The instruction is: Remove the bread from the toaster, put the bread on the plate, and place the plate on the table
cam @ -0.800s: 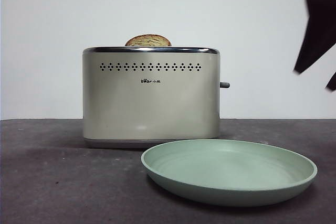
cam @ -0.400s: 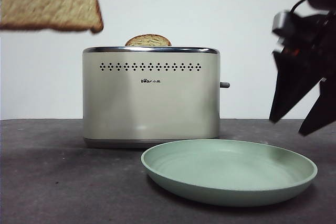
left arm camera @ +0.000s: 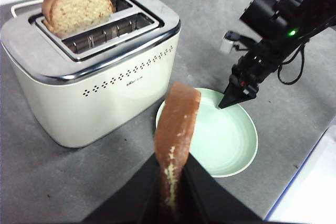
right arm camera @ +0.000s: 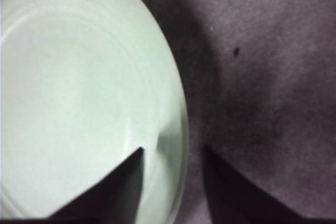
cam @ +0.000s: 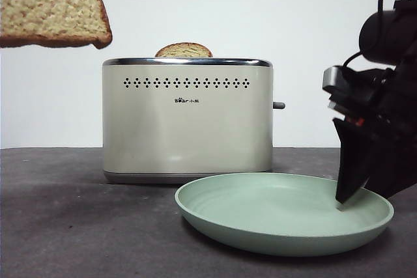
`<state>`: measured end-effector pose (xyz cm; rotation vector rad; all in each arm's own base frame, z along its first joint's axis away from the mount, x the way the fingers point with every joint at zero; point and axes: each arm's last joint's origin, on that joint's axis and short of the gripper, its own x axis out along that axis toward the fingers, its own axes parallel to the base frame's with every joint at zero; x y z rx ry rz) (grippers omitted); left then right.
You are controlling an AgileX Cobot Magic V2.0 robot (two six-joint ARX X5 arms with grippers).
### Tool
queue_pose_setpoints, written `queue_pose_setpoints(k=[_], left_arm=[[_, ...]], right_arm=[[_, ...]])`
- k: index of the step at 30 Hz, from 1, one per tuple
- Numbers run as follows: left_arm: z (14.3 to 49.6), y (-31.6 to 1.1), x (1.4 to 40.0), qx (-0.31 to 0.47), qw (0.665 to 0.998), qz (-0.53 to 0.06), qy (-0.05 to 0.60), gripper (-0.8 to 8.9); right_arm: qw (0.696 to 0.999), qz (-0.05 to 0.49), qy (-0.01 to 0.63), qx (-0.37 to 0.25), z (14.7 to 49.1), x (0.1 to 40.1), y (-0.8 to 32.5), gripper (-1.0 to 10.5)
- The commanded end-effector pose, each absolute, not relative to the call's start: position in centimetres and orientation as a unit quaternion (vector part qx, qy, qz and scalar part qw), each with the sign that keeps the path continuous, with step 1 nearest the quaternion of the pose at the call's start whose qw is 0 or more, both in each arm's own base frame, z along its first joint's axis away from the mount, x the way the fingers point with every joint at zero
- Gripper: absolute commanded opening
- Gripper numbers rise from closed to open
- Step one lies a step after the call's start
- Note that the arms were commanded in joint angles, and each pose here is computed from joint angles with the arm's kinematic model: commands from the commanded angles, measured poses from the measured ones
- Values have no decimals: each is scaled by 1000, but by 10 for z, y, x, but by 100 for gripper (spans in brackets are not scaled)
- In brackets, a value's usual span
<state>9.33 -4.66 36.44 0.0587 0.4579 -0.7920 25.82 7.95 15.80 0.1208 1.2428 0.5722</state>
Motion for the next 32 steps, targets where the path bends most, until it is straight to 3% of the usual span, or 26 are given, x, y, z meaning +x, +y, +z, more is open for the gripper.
queue_pose_setpoints(k=[1, 3, 8, 15, 22, 32], left_arm=[[368, -47, 93, 18, 897, -385, 216, 6], [368, -47, 93, 14, 894, -393, 216, 6], [369, -49, 92, 5, 882, -418, 215, 6], [368, -51, 95, -10, 873, -433, 224, 6], [360, -63, 118, -40, 824, -500, 264, 6], [332, -90, 177, -79, 762, -552, 329, 6]], right_arm=[[774, 266, 571, 55, 157, 263, 82, 54], [776, 267, 569, 55, 157, 264, 82, 1], [775, 270, 568, 57, 160, 263, 82, 4], [786, 332, 515, 79, 194, 249, 90, 4], [797, 371, 471, 74, 226, 227, 107, 4], [789, 423, 440, 75, 238, 211, 139, 4]])
